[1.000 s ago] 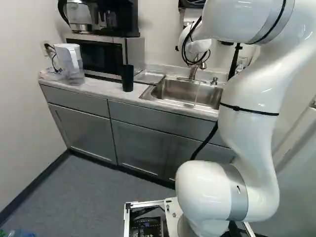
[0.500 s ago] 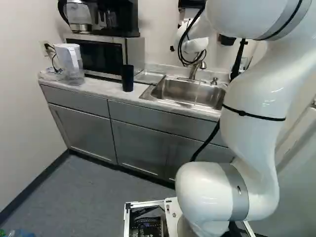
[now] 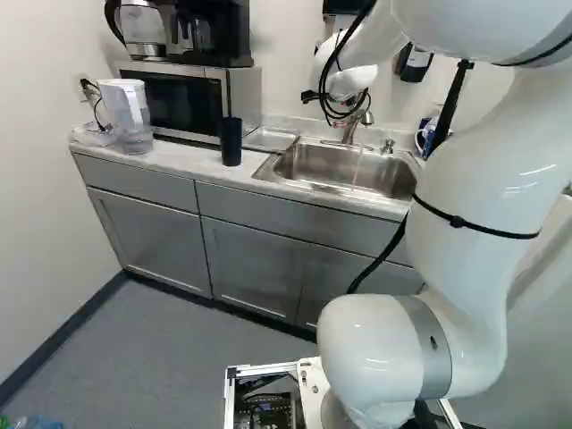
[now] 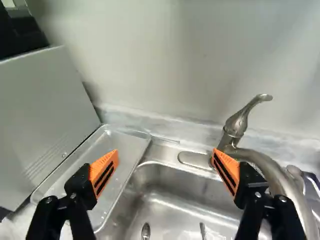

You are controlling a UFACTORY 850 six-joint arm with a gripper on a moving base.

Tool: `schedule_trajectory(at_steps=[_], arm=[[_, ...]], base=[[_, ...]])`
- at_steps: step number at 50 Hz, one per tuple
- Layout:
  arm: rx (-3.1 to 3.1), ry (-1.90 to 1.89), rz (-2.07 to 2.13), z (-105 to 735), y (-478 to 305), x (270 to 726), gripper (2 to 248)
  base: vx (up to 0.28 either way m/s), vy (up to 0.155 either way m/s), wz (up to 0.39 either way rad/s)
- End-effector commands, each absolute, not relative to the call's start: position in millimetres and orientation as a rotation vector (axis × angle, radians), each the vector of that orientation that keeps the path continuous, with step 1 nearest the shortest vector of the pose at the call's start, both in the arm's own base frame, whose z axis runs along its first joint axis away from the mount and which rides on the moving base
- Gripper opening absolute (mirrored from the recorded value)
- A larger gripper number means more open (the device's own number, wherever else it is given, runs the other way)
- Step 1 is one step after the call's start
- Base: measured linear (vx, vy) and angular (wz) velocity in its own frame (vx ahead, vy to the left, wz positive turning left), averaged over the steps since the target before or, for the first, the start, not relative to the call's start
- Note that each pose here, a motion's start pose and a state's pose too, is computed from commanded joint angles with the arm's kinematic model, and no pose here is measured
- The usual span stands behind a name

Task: Rinse the cup and place it in the tray

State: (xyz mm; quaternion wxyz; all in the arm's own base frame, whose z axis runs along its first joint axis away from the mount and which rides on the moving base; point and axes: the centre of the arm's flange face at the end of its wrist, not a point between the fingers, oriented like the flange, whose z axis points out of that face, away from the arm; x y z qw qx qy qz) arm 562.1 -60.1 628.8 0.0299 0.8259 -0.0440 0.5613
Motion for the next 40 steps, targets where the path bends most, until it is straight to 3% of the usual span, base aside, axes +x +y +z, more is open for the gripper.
schedule_trajectory(at_steps=[40], arm=[[2.778,-0.170,1.339,605.3,-57.3,466.3,247]], base=[[0.000,0.000,0.000]])
